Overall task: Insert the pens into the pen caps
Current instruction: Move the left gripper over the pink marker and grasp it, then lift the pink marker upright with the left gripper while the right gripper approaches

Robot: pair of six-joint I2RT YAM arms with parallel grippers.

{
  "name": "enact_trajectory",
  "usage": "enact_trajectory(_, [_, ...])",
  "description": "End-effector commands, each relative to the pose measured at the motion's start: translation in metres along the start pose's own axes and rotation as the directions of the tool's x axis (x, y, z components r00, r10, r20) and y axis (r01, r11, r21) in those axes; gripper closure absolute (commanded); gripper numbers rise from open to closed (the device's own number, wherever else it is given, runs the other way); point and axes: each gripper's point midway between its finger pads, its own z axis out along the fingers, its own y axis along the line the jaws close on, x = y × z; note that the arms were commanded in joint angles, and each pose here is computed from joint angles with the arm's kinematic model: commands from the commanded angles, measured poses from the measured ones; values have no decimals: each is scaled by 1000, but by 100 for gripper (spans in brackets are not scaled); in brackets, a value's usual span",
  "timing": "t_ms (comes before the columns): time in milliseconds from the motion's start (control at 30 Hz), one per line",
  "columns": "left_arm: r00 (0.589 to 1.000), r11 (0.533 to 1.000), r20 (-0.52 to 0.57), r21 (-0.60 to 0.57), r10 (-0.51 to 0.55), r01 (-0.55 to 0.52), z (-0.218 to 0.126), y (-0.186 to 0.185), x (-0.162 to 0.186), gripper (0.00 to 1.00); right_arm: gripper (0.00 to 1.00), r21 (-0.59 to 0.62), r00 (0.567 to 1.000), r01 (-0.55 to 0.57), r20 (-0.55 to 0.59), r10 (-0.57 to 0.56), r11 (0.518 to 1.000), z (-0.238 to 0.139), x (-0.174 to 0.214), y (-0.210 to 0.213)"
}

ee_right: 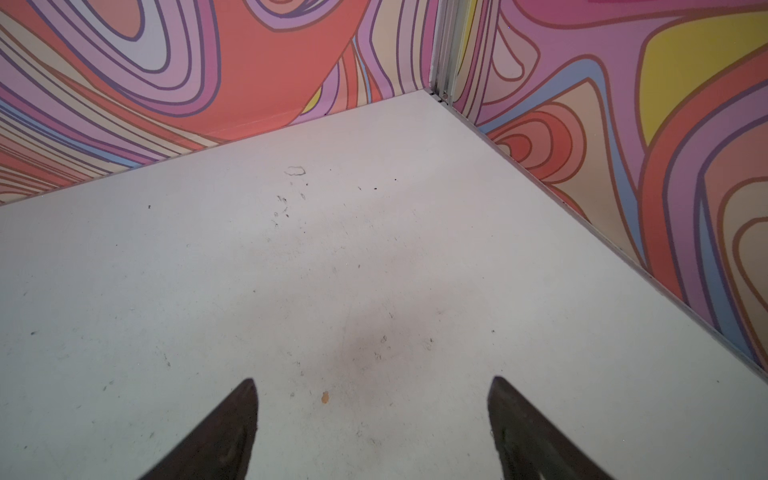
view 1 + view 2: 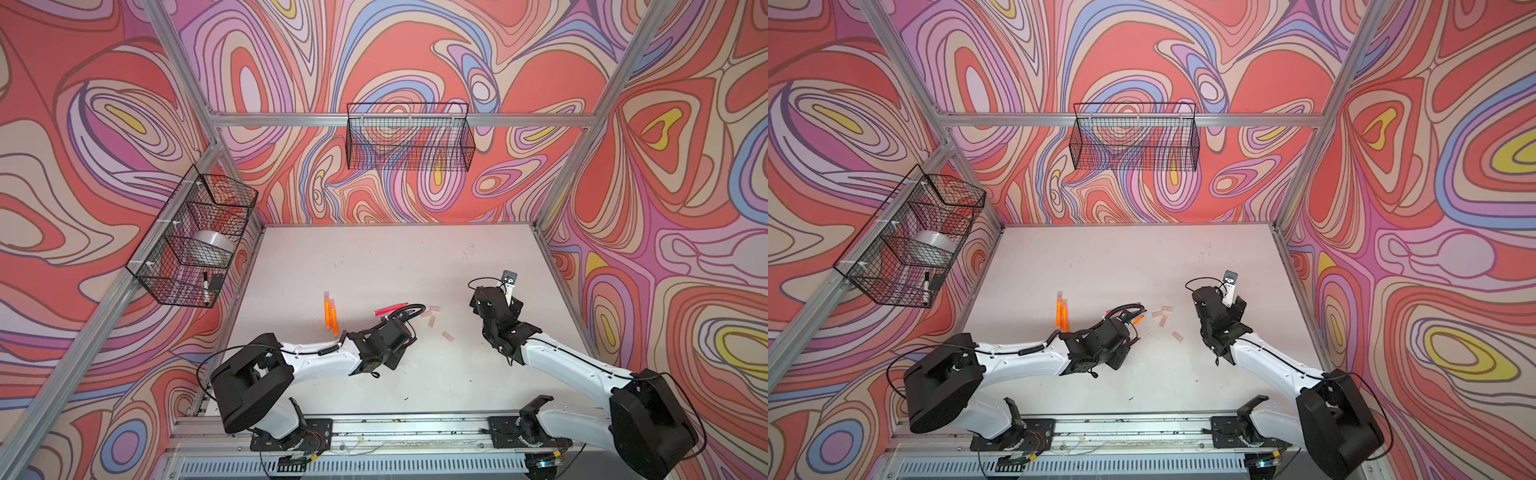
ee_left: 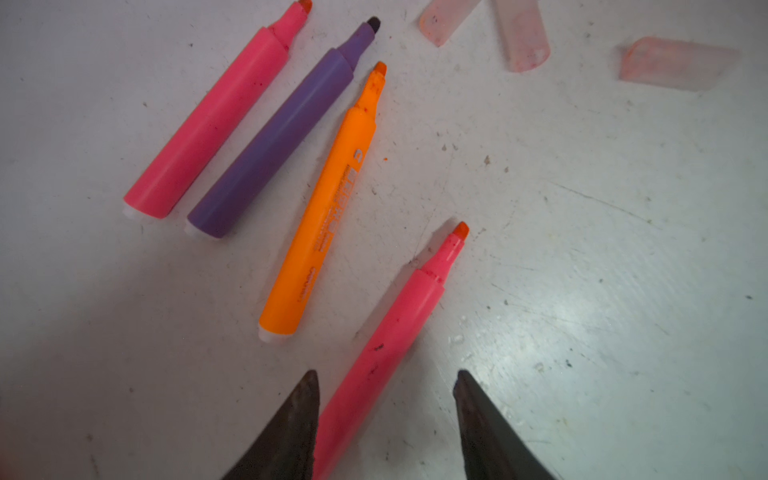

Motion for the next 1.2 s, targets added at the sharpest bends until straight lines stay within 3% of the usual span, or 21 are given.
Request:
enact_trajectory(0, [999, 1000, -19, 6, 26, -26, 6, -4, 5, 45, 11, 6, 1000, -1, -6, 1, 1000, 1, -2, -1])
enact_trajectory(200, [997, 999, -62, 21, 40, -39, 17, -9, 12, 46, 11, 7, 1000, -1, -6, 1, 1000, 1, -2, -1])
enact_trajectory(467, [995, 999, -89, 15, 36, -35, 18, -9, 14, 65, 11, 7, 1000, 0, -8, 0, 1000, 1, -1, -1])
enact_trajectory(900, [992, 1000, -126, -3, 27, -28, 20, -6, 21, 75, 11, 4, 1000, -3, -11, 3, 1000, -1, -1, -2])
enact_trajectory(1167, [994, 1000, -111, -7, 10, -11, 16, -6, 16, 93, 12, -2, 1000, -30, -8, 30, 1000, -10, -3, -11])
